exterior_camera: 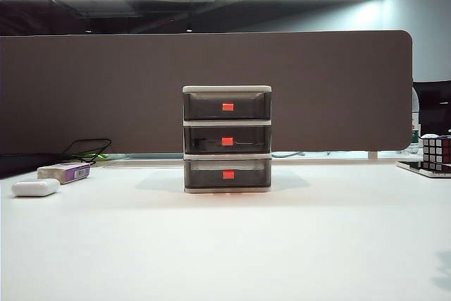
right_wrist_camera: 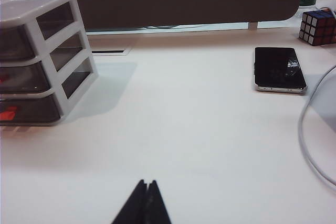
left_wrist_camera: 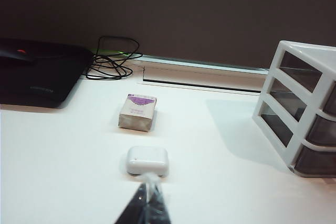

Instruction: Open the second layer of the drawer on the table, pick up the transparent tape on the table and put it in, and finally close the drawer.

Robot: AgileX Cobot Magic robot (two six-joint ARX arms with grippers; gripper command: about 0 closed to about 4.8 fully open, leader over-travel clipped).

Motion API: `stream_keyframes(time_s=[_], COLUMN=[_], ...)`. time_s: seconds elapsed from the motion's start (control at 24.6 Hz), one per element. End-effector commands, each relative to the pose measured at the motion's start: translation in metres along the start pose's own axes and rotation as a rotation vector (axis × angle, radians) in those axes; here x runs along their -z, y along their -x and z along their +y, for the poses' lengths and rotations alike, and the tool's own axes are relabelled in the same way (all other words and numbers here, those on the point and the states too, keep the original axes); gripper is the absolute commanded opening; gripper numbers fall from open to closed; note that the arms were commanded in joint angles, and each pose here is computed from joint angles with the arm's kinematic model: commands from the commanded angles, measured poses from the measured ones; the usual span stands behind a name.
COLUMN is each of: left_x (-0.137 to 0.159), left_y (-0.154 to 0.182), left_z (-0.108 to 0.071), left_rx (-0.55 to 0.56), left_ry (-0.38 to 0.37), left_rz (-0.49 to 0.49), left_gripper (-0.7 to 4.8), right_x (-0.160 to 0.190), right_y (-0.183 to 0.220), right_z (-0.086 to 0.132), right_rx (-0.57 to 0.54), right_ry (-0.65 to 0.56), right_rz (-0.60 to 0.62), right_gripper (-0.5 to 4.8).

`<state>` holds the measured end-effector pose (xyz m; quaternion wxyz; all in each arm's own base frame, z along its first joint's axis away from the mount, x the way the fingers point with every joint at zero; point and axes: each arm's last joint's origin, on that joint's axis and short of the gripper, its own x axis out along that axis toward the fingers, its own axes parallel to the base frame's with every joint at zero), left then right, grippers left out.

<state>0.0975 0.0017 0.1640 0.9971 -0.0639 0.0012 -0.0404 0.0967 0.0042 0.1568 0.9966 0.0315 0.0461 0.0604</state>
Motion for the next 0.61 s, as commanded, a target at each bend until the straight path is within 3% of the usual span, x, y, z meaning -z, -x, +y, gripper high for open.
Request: stream_keyframes(time_s=[0.04, 0.61], left_x=[-0.0032, -0.0032], left_y=[0.0004, 0.0004], left_z=[-0.0005, -0.0005], left_rx=[0.006, 0.006], left_ry=[0.0, 0.0], left_rz=[-0.016, -0.016], left_gripper=[-0.05, -0.05], right_x=[-0.0003, -0.0001], right_y=[-0.0003, -0.0003], right_z=[-0.0001, -0.0003], right_rx=[0.001, 0.008], right_ry=[0.005, 0.005], right_rz=[-0.014, -0.014], right_gripper=[-0.05, -0.05])
